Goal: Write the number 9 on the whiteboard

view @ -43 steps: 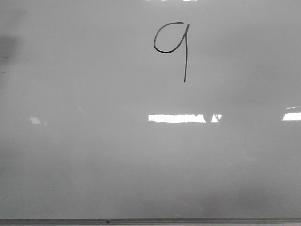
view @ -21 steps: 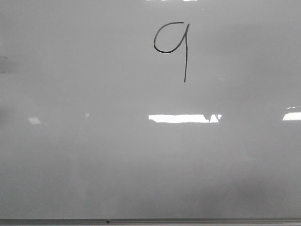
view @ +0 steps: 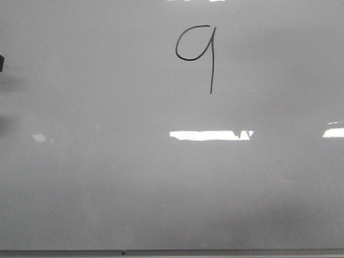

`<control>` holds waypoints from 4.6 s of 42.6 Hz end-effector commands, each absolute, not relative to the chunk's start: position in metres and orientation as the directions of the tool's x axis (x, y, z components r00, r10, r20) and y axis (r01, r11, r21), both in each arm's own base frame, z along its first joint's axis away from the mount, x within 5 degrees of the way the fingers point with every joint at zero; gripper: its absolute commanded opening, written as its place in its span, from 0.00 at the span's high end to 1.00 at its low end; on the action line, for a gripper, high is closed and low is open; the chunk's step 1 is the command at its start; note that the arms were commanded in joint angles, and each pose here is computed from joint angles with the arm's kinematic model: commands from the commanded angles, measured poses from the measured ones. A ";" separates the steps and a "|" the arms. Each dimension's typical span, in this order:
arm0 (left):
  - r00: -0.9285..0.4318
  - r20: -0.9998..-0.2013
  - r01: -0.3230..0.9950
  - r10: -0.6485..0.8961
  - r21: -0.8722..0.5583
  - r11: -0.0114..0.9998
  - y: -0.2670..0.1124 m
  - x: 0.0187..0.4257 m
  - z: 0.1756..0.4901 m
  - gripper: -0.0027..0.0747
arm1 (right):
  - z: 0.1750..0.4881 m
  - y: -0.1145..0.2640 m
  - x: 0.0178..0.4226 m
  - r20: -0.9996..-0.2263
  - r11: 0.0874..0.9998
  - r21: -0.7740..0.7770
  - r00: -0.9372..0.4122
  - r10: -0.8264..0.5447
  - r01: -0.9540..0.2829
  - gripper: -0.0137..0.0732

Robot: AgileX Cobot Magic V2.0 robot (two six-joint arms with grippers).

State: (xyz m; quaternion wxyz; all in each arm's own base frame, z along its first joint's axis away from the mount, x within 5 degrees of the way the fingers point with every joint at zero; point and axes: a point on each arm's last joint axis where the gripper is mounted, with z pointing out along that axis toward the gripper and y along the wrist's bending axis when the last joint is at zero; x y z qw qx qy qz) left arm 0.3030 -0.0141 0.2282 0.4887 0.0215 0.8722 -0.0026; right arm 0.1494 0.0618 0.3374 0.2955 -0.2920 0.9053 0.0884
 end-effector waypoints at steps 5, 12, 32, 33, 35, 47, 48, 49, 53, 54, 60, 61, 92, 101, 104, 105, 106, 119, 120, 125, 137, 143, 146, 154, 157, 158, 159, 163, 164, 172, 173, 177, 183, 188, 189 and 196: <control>-0.466 -0.881 0.069 0.076 0.050 0.996 -0.017 0.307 0.248 0.58 | 0.349 0.061 0.151 -0.647 0.822 -0.032 -0.615 -0.451 -0.568 0.26; -0.511 -0.852 0.110 0.116 0.070 0.992 -0.018 0.302 0.265 0.58 | 0.350 0.060 0.145 -0.637 0.832 -0.008 -0.639 -0.432 -0.554 0.26; -0.596 -0.787 0.184 0.160 0.059 0.981 -0.019 0.225 0.349 0.58 | 0.380 0.035 0.097 -0.728 0.922 -0.018 -0.627 -0.276 -0.386 0.26; -0.595 -0.789 0.189 0.154 0.050 0.981 -0.019 0.219 0.352 0.58 | 0.382 0.034 0.094 -0.739 0.923 -0.020 -0.616 -0.273 -0.385 0.26; -0.591 -0.791 0.207 0.159 0.042 0.978 -0.020 0.206 0.358 0.58 | 0.384 0.032 0.088 -0.754 0.922 -0.024 -0.599 -0.270 -0.386 0.26; -0.423 -0.881 0.391 0.211 0.033 0.920 -0.038 0.135 0.391 0.58 | 0.391 0.025 0.064 -0.813 0.921 -0.042 -0.522 -0.257 -0.388 0.26; -0.413 -0.884 0.407 0.218 0.035 0.913 -0.040 0.131 0.390 0.58 | 0.391 0.025 0.064 -0.814 0.921 -0.043 -0.521 -0.257 -0.388 0.26; -0.403 -0.887 0.421 0.224 0.037 0.906 -0.041 0.126 0.391 0.58 | 0.391 0.025 0.064 -0.814 0.921 -0.043 -0.521 -0.257 -0.388 0.26; -0.384 -0.881 0.511 0.277 0.048 0.858 -0.049 0.106 0.383 0.58 | 0.391 0.025 0.064 -0.813 0.921 -0.042 -0.522 -0.257 -0.388 0.26; -0.379 -0.874 0.539 0.305 0.060 0.840 -0.050 0.099 0.380 0.58 | 0.390 0.025 0.064 -0.811 0.921 -0.042 -0.525 -0.258 -0.388 0.26; -0.388 -0.876 0.535 0.286 0.039 0.844 -0.046 0.082 0.378 0.58 | 0.389 0.025 0.064 -0.808 0.921 -0.041 -0.529 -0.259 -0.388 0.26; -0.396 -0.881 0.511 0.259 0.023 0.859 -0.044 0.081 0.379 0.58 | 0.389 0.025 0.064 -0.809 0.921 -0.042 -0.527 -0.259 -0.388 0.26; -0.382 -0.901 0.447 0.205 0.013 0.894 -0.039 0.082 0.382 0.99 | 0.388 0.025 0.064 -0.806 0.921 -0.040 -0.532 -0.260 -0.388 0.92; -0.382 -0.901 0.447 0.205 0.013 0.894 -0.039 0.082 0.382 0.99 | 0.388 0.025 0.064 -0.805 0.921 -0.040 -0.533 -0.260 -0.389 0.92; -0.382 -0.901 0.447 0.205 0.013 0.894 -0.039 0.082 0.382 0.99 | 0.388 0.025 0.064 -0.805 0.921 -0.040 -0.533 -0.260 -0.389 0.92; -0.382 -0.901 0.447 0.205 0.013 0.894 -0.039 0.082 0.382 0.99 | 0.388 0.025 0.064 -0.805 0.921 -0.040 -0.533 -0.260 -0.389 0.92; -0.382 -0.901 0.447 0.205 0.013 0.894 -0.039 0.082 0.382 0.99 | 0.388 0.025 0.064 -0.805 0.921 -0.040 -0.533 -0.260 -0.389 0.92; -0.217 -0.957 0.295 0.194 0.126 0.947 -0.020 0.070 0.367 0.99 | 0.388 0.025 0.064 -0.805 0.921 -0.040 -0.533 -0.260 -0.389 0.92; -0.187 -0.964 0.269 0.191 0.136 0.953 -0.017 0.068 0.362 0.99 | 0.388 0.025 0.064 -0.805 0.921 -0.040 -0.533 -0.260 -0.389 0.92; -0.082 -0.982 0.186 0.169 0.151 0.971 -0.011 0.063 0.332 0.99 | 0.388 0.025 0.064 -0.805 0.921 -0.040 -0.533 -0.260 -0.389 0.92; 0.049 -0.988 0.061 0.147 0.150 0.987 -0.004 0.050 0.250 0.99 | 0.388 0.025 0.064 -0.805 0.921 -0.040 -0.533 -0.260 -0.389 0.92; 0.102 -0.988 0.027 0.118 0.122 0.992 -0.002 0.051 0.226 0.99 | 0.388 0.025 0.064 -0.805 0.921 -0.040 -0.533 -0.260 -0.389 0.92; 0.119 -0.987 0.021 0.111 0.115 0.993 -0.002 0.053 0.218 0.99 | 0.388 0.025 0.064 -0.805 0.921 -0.040 -0.533 -0.260 -0.389 0.92; 0.165 -0.980 0.012 0.110 0.113 0.993 -0.002 0.054 0.217 0.99 | 0.388 0.025 0.064 -0.805 0.921 -0.040 -0.533 -0.260 -0.389 0.92; 0.169 -0.979 0.011 0.110 0.113 0.994 -0.002 0.054 0.217 0.99 | 0.388 0.025 0.064 -0.805 0.921 -0.040 -0.533 -0.260 -0.389 0.92; 0.169 -0.979 0.011 0.110 0.113 0.994 -0.002 0.054 0.217 0.99 | 0.388 0.025 0.064 -0.805 0.921 -0.040 -0.533 -0.260 -0.389 0.92; 0.169 -0.979 0.011 0.110 0.113 0.994 -0.002 0.054 0.217 0.99 | 0.388 0.025 0.064 -0.805 0.921 -0.040 -0.533 -0.260 -0.389 0.92; 0.167 -0.980 0.011 0.110 0.113 0.994 -0.002 0.054 0.217 0.99 | 0.388 0.025 0.064 -0.805 0.921 -0.040 -0.533 -0.260 -0.389 0.92; 0.167 -0.980 0.011 0.110 0.113 0.994 -0.002 0.054 0.217 0.99 | 0.388 0.025 0.064 -0.805 0.921 -0.040 -0.533 -0.260 -0.389 0.92; 0.166 -0.983 0.015 0.072 0.075 0.997 -0.001 0.054 0.217 0.99 | 0.388 0.025 0.064 -0.805 0.921 -0.040 -0.533 -0.260 -0.389 0.92; 0.166 -0.984 0.016 0.062 0.065 0.998 -0.001 0.054 0.217 0.99 | 0.388 0.025 0.064 -0.805 0.921 -0.040 -0.533 -0.260 -0.389 0.92; 0.159 -0.986 0.019 0.052 0.056 0.998 -0.001 0.054 0.216 0.99 | 0.388 0.025 0.064 -0.805 0.921 -0.040 -0.533 -0.260 -0.389 0.92; 0.157 -0.987 0.026 0.022 0.027 0.999 -0.001 0.054 0.216 0.99 | 0.388 0.025 0.064 -0.805 0.921 -0.040 -0.533 -0.260 -0.389 0.92; 0.157 -0.987 0.026 0.022 0.027 0.999 -0.001 0.054 0.216 0.99 | 0.388 0.025 0.064 -0.805 0.921 -0.040 -0.533 -0.260 -0.389 0.92; 0.158 -0.987 0.026 0.022 0.027 0.999 -0.001 0.054 0.216 0.99 | 0.388 0.025 0.064 -0.805 0.921 -0.040 -0.533 -0.260 -0.389 0.92; 0.158 -0.987 0.026 0.022 0.027 0.999 -0.001 0.054 0.216 0.99 | 0.388 0.025 0.064 -0.805 0.921 -0.040 -0.533 -0.260 -0.389 0.92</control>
